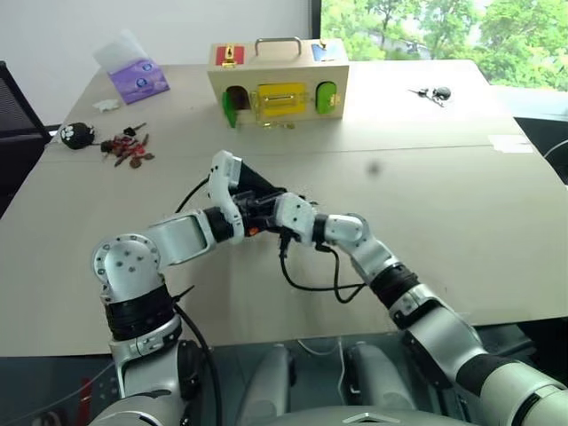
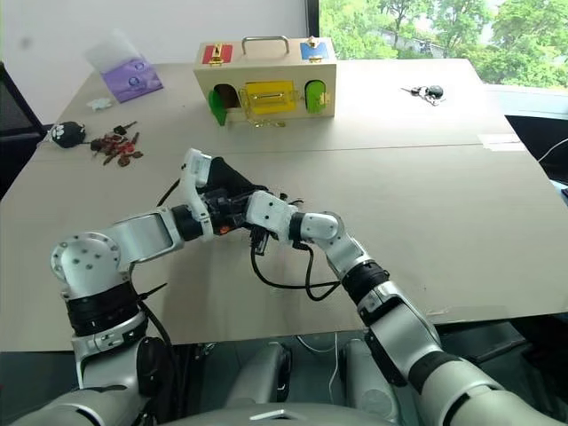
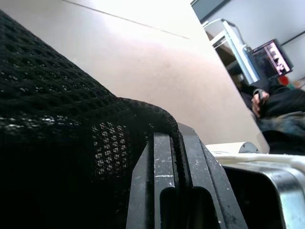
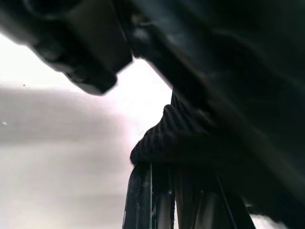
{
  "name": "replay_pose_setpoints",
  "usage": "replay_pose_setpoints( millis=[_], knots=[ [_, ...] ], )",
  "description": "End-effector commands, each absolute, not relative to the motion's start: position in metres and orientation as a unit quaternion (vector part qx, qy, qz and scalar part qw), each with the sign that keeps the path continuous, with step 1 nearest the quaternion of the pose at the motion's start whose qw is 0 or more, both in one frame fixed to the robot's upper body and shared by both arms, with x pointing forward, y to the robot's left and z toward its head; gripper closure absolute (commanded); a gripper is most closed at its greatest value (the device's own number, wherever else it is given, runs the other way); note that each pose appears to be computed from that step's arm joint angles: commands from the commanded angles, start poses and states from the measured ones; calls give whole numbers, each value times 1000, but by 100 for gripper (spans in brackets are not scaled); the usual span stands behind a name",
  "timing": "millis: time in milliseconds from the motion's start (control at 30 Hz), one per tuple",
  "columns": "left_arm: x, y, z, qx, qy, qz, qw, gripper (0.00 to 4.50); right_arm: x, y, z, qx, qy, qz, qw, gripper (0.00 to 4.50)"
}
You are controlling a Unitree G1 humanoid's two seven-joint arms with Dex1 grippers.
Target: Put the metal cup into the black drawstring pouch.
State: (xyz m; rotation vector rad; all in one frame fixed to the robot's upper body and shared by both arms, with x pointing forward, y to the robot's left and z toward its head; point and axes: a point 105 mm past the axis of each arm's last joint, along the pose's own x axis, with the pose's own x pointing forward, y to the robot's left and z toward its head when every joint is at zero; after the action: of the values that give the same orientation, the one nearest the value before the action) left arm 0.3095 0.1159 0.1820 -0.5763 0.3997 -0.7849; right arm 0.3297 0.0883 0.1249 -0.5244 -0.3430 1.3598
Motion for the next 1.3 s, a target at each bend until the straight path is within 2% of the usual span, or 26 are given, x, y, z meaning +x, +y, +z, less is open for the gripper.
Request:
replay_pose_setpoints(
  millis=[33, 133, 200, 300, 333, 400, 467, 567, 667, 733, 833, 867, 967, 1133, 1300],
  knots=[
    [295, 92, 211, -309, 147, -458, 820, 450, 320, 99, 140, -311, -205, 639, 672, 448],
    [302, 106, 206, -329, 147, -424, 831, 450, 331, 82, 150, -312, -200, 629, 683, 448],
    [307, 116, 200, -341, 148, -403, 836, 450, 340, 67, 159, -293, -182, 615, 709, 448],
    [313, 129, 187, -348, 156, -378, 844, 450, 340, 45, 168, -265, -148, 616, 727, 448],
    [315, 131, 183, -350, 159, -374, 844, 450, 340, 39, 172, -272, -155, 605, 732, 383],
    [318, 132, 179, -351, 162, -376, 842, 450, 343, 30, 179, -267, -150, 576, 758, 310],
    [321, 130, 179, -353, 161, -383, 838, 450, 332, 26, 172, -259, -112, 604, 746, 203],
    [324, 128, 179, -350, 157, -392, 836, 450, 318, 23, 167, -224, -70, 638, 733, 203],
    [328, 129, 181, -352, 153, -398, 833, 450, 322, 19, 172, -237, -84, 607, 754, 134],
    [332, 133, 180, -348, 154, -394, 837, 450, 324, 10, 179, -224, -82, 587, 774, 61],
    [336, 141, 180, -338, 153, -390, 843, 450, 317, -9, 197, -191, -79, 578, 789, 61],
    [338, 145, 181, -333, 152, -390, 845, 450, 312, -14, 205, -173, -78, 587, 787, 25],
    [341, 155, 186, -314, 151, -392, 851, 450, 315, -34, 214, -151, -89, 536, 826, 2],
    [343, 159, 189, -293, 157, -402, 853, 450, 331, -44, 171, -190, -30, 491, 850, 2],
    [342, 159, 191, -273, 165, -412, 853, 450, 359, -15, 138, -168, -22, 452, 876, 2]
  ],
)
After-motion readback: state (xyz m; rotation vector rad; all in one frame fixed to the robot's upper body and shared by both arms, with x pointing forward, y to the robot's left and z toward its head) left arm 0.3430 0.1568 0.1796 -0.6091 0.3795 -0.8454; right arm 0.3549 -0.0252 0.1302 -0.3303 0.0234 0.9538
